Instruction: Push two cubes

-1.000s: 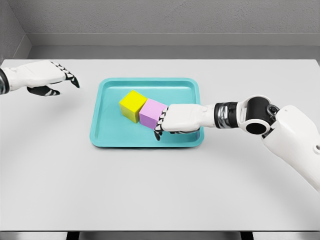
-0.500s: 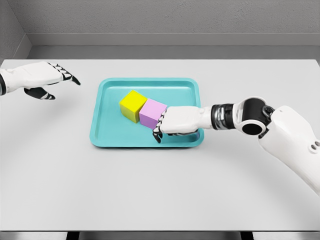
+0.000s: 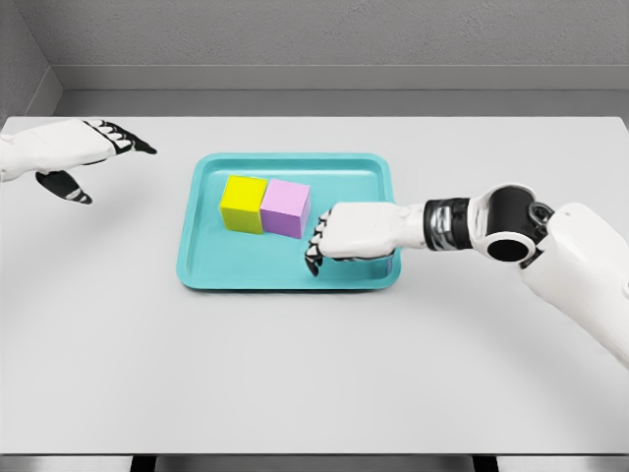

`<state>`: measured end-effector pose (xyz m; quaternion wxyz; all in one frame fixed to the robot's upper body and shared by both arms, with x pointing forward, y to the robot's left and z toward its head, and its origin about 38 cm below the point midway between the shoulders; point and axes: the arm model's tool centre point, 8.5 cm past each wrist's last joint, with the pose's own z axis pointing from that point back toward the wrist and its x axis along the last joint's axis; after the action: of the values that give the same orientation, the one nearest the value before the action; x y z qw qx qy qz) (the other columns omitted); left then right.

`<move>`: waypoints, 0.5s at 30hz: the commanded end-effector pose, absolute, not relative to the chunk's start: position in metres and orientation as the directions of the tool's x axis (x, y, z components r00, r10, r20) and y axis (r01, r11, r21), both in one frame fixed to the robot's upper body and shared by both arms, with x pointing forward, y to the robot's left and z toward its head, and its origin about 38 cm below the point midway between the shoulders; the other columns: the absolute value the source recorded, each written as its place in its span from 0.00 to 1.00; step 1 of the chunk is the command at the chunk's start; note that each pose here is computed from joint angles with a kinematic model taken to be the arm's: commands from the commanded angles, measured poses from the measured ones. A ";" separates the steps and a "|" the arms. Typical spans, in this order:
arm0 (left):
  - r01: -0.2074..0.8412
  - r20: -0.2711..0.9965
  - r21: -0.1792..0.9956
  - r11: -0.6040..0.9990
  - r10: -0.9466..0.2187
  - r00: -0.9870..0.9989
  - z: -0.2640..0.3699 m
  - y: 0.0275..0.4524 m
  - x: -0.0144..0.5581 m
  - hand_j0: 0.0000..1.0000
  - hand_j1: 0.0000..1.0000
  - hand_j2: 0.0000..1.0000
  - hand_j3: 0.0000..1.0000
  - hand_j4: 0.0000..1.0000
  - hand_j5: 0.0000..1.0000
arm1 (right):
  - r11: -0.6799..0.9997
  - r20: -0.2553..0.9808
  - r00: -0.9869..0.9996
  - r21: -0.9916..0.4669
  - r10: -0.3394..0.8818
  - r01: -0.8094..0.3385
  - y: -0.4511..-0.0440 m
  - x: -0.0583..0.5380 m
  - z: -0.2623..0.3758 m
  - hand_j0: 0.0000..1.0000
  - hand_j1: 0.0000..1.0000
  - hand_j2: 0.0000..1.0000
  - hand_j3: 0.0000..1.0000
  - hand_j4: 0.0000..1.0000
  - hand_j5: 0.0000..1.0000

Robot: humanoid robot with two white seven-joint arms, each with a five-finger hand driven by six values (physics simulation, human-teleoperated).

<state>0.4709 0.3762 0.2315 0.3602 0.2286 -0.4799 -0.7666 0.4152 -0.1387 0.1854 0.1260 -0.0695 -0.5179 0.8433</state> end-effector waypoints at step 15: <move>0.364 0.021 0.897 -0.252 -0.798 -0.603 0.229 0.398 0.462 1.00 1.00 1.00 1.00 1.00 1.00 | -0.258 -0.099 -0.789 -0.963 0.606 -0.078 -0.325 0.400 0.305 1.00 1.00 1.00 1.00 1.00 1.00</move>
<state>0.4621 0.3971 0.2274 0.3822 0.2266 -0.4739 -0.7602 0.3974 -0.3020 0.2861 0.2101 -0.2097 -0.5606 0.7730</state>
